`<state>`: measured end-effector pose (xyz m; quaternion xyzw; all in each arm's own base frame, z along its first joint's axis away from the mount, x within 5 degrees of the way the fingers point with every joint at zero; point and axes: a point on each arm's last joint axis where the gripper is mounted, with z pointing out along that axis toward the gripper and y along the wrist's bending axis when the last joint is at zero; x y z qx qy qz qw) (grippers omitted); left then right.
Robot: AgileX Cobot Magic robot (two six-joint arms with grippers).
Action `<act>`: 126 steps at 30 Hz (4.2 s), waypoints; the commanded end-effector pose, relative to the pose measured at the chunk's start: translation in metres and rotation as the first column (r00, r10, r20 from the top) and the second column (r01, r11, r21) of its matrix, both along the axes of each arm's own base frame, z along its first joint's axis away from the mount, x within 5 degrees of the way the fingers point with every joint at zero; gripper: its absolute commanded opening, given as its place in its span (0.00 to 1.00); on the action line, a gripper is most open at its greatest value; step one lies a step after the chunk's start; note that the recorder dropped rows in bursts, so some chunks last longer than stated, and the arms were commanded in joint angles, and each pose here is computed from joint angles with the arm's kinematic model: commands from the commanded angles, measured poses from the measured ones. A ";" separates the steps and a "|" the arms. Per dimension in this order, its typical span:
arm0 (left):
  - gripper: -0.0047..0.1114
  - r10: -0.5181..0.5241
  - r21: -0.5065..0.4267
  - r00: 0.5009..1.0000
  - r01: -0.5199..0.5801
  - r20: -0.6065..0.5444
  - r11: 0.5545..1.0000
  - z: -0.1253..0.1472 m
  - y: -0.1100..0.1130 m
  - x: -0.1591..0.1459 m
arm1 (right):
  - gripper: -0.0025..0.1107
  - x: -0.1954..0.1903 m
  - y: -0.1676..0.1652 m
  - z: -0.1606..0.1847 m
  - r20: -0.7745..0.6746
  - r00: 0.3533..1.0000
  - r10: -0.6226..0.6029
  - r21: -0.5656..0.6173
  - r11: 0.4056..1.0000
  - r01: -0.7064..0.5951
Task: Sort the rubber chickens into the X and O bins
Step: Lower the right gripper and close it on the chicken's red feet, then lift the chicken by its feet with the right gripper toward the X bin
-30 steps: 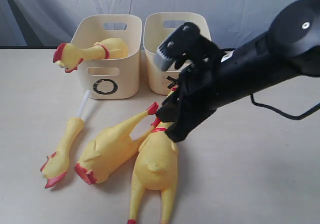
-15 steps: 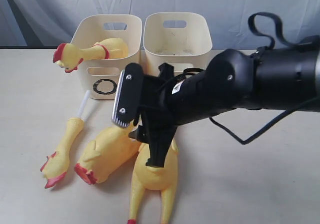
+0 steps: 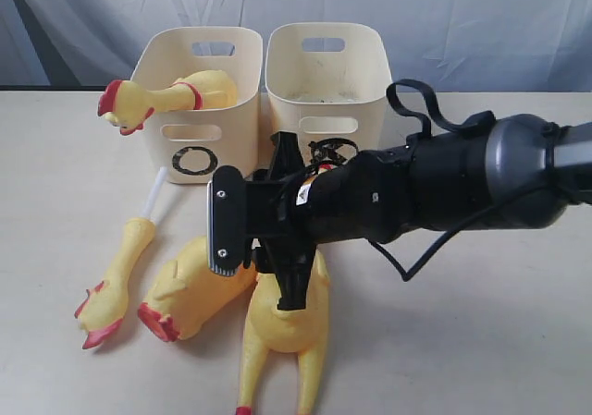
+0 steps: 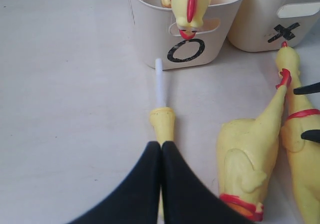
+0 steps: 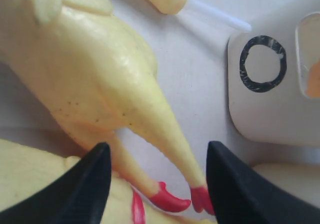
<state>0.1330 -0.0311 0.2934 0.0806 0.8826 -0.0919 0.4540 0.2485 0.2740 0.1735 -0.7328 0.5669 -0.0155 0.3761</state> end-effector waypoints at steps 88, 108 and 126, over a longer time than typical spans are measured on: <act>0.04 -0.007 0.014 1.000 0.008 -0.009 1.000 -0.002 0.000 -0.002 | 0.01 -0.023 -0.001 0.117 -0.415 0.894 -0.169 0.490 0.787 0.376; 0.04 -0.007 0.016 1.000 0.008 -0.008 1.000 -0.002 0.000 -0.002 | 0.01 0.014 -0.036 0.157 -0.226 0.776 -0.589 0.752 0.401 0.523; 0.04 -0.007 0.016 1.000 0.007 -0.007 1.000 -0.002 0.000 -0.002 | 0.01 0.049 -0.082 0.156 -0.245 0.666 -0.705 0.743 0.304 0.596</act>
